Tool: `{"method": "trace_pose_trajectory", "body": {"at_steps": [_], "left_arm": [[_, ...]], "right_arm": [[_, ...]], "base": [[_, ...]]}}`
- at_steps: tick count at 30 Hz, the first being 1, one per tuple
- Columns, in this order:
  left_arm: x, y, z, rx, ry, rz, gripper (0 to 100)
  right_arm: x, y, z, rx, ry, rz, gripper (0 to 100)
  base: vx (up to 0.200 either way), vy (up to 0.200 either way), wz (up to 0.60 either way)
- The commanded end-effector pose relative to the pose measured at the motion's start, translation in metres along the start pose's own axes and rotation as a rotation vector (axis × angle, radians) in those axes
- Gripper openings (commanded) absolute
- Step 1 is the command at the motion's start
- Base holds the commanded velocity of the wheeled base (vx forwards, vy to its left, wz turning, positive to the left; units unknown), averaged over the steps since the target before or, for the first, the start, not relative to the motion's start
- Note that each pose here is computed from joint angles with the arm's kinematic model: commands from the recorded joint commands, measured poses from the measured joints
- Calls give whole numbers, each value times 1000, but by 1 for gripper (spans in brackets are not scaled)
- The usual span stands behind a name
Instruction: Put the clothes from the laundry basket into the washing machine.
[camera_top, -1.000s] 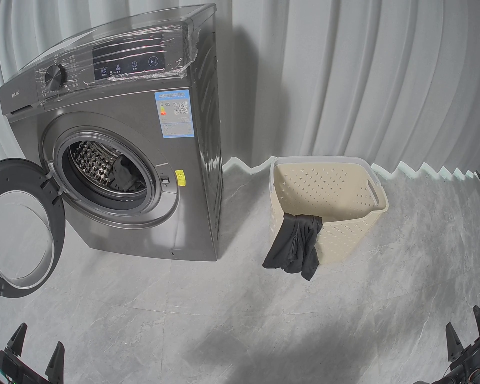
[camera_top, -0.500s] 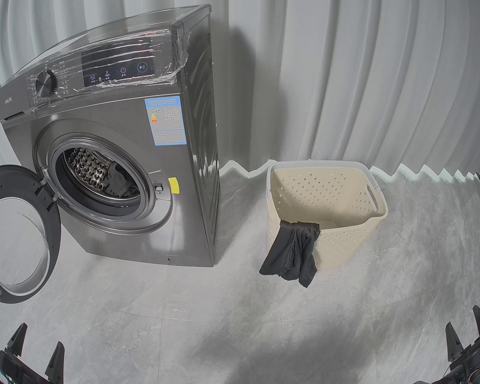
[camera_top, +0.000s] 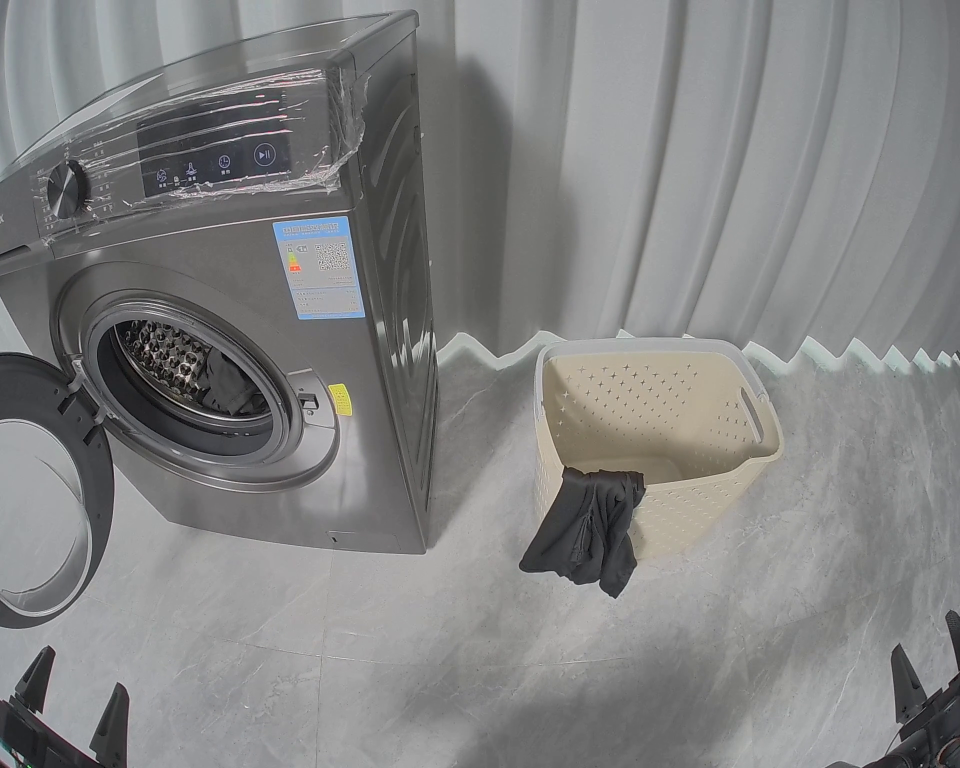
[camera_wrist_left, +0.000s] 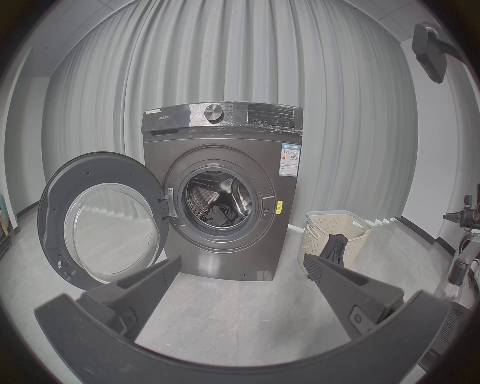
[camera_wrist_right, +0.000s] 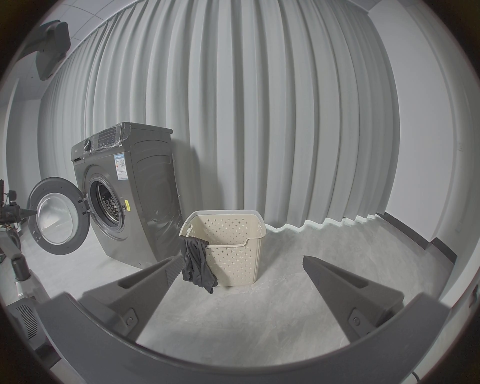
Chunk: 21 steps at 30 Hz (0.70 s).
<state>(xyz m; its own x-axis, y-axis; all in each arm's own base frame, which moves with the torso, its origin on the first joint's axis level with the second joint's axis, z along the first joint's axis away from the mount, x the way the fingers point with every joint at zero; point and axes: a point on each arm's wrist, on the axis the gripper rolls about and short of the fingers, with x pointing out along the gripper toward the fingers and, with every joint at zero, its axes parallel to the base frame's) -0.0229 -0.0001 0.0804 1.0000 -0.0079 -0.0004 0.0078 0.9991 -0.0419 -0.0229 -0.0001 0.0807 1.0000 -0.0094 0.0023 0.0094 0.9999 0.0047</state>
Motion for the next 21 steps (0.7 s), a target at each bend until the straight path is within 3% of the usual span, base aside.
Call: {"method": "trace_pose_trajectory", "body": {"at_steps": [1,13,19,21], "left_arm": [[0,0,-4,0,0,2,100],[0,0,-4,0,0,2,100],[0,0,-4,0,0,2,100],[0,0,-4,-1,0,2,100]], "right_arm": [[0,0,-5,0,5,0,100],[0,0,-5,0,7,-1,100],[0,0,-5,0,5,0,100],[0,0,-5,-2,5,-1,100]], "base": [[0,0,0],[0,0,0],[200,0,0],[0,0,0]]}}
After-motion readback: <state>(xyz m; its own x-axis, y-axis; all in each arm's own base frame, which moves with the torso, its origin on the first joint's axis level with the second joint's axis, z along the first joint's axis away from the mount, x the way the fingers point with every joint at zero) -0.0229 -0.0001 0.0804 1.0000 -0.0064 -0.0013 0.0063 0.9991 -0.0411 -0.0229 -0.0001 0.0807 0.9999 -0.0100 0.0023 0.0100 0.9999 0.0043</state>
